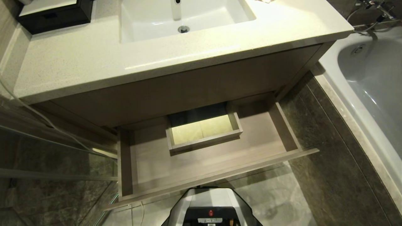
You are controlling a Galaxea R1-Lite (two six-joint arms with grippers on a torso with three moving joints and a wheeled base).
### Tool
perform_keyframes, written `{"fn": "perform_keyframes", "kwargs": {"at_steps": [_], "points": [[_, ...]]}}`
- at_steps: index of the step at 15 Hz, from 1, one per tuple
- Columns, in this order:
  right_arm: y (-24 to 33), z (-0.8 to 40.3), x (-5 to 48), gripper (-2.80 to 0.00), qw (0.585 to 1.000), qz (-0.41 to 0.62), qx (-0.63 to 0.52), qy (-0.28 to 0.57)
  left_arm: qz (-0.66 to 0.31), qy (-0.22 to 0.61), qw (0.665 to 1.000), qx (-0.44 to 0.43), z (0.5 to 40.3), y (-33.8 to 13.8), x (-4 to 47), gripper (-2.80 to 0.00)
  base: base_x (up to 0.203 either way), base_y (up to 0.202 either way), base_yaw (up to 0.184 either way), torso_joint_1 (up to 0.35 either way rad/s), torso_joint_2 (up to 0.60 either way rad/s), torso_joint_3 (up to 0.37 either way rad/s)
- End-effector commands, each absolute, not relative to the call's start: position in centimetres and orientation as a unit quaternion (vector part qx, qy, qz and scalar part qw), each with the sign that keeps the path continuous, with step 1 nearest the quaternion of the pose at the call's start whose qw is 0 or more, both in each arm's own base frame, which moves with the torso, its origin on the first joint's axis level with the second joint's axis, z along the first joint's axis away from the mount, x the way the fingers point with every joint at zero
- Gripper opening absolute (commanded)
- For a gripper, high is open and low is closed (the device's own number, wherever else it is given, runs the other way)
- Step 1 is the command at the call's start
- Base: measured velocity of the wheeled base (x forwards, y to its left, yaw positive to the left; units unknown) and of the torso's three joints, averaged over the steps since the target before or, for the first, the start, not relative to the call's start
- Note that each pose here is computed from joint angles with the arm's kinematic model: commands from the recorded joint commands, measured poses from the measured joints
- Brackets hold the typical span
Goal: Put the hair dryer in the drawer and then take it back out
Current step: Put it into the drawer
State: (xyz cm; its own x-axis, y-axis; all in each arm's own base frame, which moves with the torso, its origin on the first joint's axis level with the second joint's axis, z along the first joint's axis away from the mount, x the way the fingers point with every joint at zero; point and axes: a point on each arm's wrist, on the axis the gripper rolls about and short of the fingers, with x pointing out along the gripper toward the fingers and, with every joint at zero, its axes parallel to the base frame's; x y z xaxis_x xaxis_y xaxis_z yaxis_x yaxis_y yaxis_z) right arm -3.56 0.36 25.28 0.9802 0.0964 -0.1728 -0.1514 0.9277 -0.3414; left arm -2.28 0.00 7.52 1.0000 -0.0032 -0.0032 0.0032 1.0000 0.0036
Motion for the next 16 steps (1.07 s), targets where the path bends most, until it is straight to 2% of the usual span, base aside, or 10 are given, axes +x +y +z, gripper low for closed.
{"fn": "perform_keyframes", "kwargs": {"at_steps": [1,16], "points": [[0.35,25.18,-3.56,-2.8,0.979,0.064,-0.181,0.076,-0.002,0.002,1.0,0.002,7.5,0.0,-2.28,-2.8,0.0,0.0,0.0,-0.169,0.31,0.112],[0.37,24.4,-3.67,-2.8,0.978,0.065,-0.181,0.079,-0.002,0.002,1.0,0.002,7.5,0.0,-2.28,-2.8,0.0,0.0,0.0,-0.192,0.34,0.143]]}}
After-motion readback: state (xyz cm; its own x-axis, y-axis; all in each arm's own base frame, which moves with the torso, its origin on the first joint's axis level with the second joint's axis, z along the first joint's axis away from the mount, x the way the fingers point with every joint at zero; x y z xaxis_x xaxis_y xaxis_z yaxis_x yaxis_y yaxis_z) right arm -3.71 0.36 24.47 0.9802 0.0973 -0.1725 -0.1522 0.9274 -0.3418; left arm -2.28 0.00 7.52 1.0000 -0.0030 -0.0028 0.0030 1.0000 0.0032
